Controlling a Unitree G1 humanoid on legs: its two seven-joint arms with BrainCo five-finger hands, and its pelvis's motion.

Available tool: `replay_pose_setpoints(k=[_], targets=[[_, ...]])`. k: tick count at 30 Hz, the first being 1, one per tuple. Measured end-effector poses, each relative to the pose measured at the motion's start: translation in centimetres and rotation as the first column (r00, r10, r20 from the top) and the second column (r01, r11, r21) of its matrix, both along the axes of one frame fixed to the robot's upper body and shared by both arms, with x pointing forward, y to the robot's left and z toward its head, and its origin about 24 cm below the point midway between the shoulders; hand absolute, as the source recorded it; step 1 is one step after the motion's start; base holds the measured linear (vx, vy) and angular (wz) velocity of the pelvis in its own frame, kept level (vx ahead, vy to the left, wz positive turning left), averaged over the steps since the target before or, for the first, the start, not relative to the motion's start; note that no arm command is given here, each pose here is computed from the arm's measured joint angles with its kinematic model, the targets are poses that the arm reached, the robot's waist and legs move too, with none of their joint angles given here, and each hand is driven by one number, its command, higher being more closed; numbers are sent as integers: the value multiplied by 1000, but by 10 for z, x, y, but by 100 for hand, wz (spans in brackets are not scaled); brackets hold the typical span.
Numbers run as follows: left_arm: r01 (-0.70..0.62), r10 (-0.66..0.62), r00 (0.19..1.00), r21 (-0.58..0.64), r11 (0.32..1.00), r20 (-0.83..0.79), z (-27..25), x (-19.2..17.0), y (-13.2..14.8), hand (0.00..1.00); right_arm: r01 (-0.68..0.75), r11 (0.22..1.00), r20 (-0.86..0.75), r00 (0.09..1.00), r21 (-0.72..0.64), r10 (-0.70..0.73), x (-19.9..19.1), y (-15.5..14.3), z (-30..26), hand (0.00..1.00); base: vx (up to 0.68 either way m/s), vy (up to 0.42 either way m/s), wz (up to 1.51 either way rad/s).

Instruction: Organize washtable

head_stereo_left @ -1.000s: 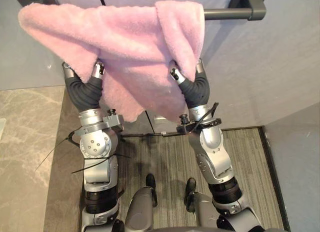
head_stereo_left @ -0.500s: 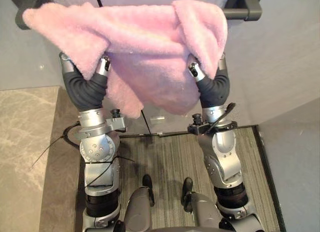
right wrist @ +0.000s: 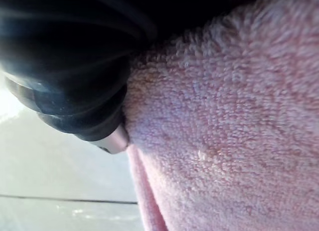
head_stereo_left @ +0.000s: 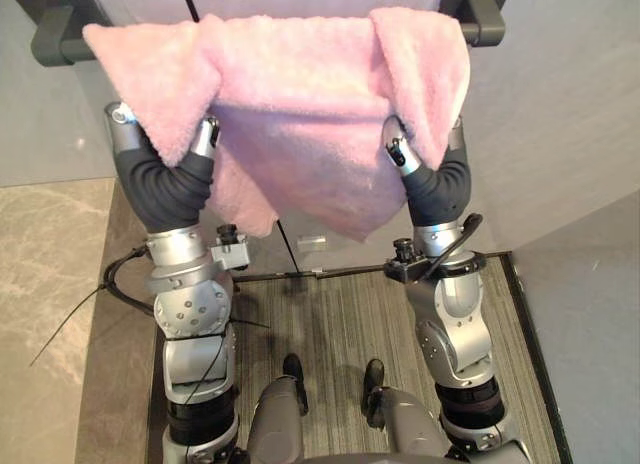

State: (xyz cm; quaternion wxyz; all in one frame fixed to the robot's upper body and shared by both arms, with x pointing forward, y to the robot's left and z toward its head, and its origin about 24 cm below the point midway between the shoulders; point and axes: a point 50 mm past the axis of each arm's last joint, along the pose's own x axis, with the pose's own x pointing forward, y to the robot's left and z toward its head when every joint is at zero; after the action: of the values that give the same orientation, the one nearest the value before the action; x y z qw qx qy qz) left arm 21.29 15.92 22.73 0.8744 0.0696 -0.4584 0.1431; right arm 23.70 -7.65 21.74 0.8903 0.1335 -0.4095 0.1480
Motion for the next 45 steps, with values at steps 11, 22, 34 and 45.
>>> replay_pose_setpoints(k=[11,22,34,45], targets=[[13,-17,994,-38,999,-107,-22,-3,4,100,-21,1000,-75,997,-23,19,-4,1,-20,100,0,0,0],[-64,56,992,-71,995,-111,-24,-10,18,0,7,1000,-111,994,-20,-9,-5,-3,-27,0,3,-1,0],[-257,240,965,-196,946,-104,-26,-21,52,0,241,969,-215,950,50,-225,-1,-50,-45,0,0,0,0],[-260,223,935,-105,960,-277,-55,-29,55,0,285,958,-349,895,-29,-276,-13,-66,-80,0,3,0,0]])
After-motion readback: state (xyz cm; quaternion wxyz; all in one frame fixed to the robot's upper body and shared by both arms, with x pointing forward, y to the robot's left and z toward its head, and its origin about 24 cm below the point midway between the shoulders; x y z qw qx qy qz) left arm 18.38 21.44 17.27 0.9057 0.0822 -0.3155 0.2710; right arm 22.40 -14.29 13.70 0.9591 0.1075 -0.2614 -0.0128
